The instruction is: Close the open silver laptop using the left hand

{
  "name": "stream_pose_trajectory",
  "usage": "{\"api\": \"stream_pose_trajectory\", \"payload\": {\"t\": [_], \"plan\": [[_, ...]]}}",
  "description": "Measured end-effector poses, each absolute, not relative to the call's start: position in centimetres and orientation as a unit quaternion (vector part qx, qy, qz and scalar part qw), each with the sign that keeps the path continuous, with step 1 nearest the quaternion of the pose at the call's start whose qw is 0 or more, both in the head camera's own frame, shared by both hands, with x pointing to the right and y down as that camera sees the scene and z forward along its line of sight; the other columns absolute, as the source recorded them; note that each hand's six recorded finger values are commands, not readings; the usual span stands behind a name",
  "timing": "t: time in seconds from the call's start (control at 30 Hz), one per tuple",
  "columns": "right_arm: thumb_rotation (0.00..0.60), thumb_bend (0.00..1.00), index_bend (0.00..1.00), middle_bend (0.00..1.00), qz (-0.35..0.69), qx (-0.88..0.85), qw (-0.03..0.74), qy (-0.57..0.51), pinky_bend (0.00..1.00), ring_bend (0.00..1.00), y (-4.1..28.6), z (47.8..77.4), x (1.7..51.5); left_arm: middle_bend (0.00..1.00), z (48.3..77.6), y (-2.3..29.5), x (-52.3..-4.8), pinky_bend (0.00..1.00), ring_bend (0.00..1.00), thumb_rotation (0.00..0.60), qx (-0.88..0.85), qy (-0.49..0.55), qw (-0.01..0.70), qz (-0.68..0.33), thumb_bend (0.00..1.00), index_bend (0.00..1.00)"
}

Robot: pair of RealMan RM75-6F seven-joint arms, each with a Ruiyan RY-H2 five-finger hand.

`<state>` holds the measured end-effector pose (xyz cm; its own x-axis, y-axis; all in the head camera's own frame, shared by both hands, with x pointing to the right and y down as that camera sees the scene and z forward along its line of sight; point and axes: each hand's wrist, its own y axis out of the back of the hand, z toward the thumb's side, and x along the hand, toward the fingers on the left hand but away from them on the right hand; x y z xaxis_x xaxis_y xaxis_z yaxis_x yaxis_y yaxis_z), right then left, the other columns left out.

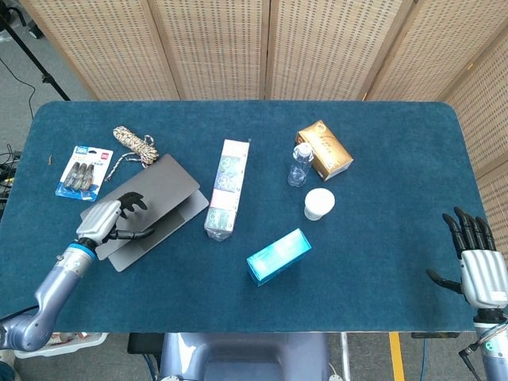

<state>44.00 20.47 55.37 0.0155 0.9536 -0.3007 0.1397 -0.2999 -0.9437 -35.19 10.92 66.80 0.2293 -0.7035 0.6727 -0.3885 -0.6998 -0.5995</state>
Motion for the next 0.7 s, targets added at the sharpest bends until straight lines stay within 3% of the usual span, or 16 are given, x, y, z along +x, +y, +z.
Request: {"api": "stream_pose_trajectory", "payload": {"t": [0.7], "plan": [[0.6,0.0,0.0,0.0,0.537,-0.603,0.378,-0.454,0.0,0.0,20.4,55.4,44.2,0.24,70.2,12.4,-34.1,0.39,0.29,0.245,-0.767,0.337,0.143,-0.526,0.0,0.36]]}}
